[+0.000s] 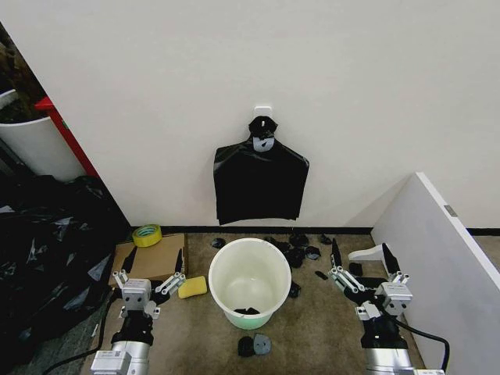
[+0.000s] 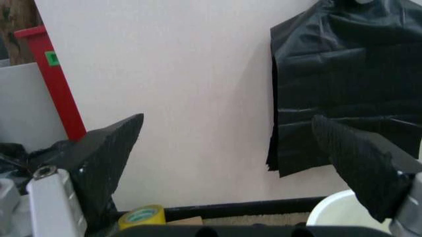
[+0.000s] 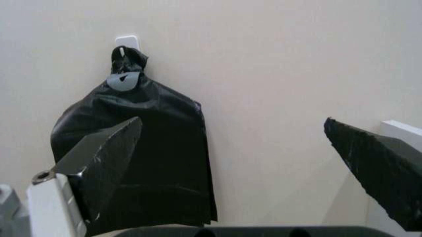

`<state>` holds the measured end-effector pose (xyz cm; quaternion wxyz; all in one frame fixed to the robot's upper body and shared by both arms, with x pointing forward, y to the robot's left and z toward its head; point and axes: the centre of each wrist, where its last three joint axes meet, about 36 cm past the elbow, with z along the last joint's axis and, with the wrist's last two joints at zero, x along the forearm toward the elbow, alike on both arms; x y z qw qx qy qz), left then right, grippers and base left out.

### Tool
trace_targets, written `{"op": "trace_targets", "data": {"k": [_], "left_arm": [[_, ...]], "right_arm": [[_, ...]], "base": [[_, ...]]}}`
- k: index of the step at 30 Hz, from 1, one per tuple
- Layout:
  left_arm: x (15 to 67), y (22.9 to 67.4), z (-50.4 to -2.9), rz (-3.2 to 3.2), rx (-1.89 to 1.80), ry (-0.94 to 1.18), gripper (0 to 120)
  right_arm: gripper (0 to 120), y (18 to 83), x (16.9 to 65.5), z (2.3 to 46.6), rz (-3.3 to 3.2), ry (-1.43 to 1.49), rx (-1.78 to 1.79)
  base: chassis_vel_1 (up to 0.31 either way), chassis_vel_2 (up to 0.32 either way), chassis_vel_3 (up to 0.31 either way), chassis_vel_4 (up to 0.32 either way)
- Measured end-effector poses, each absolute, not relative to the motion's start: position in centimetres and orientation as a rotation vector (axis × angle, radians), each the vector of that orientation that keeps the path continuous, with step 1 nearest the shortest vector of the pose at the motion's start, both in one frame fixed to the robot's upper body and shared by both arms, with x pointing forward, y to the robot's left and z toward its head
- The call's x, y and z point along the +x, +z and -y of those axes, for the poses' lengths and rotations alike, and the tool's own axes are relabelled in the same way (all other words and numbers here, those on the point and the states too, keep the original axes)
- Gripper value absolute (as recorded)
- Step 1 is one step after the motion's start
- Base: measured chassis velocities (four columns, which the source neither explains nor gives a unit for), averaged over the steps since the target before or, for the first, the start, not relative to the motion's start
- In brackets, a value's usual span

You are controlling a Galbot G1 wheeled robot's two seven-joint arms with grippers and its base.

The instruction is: Place the garbage bag over the trash bin.

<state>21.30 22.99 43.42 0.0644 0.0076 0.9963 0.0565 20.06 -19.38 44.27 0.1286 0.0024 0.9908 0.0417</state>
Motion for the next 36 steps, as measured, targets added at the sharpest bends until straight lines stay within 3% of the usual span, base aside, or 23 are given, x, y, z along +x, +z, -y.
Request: {"op": "trace_targets", "data": {"k": [36], "left_arm": [[21.1, 42.9, -22.8, -2.996, 0.004, 0.168, 100]], "right_arm": [[100, 41.0, 21.3, 17.4, -2.921, 0.150, -0.057]], "base": [[0.000, 0.000, 0.000, 0.000]]}}
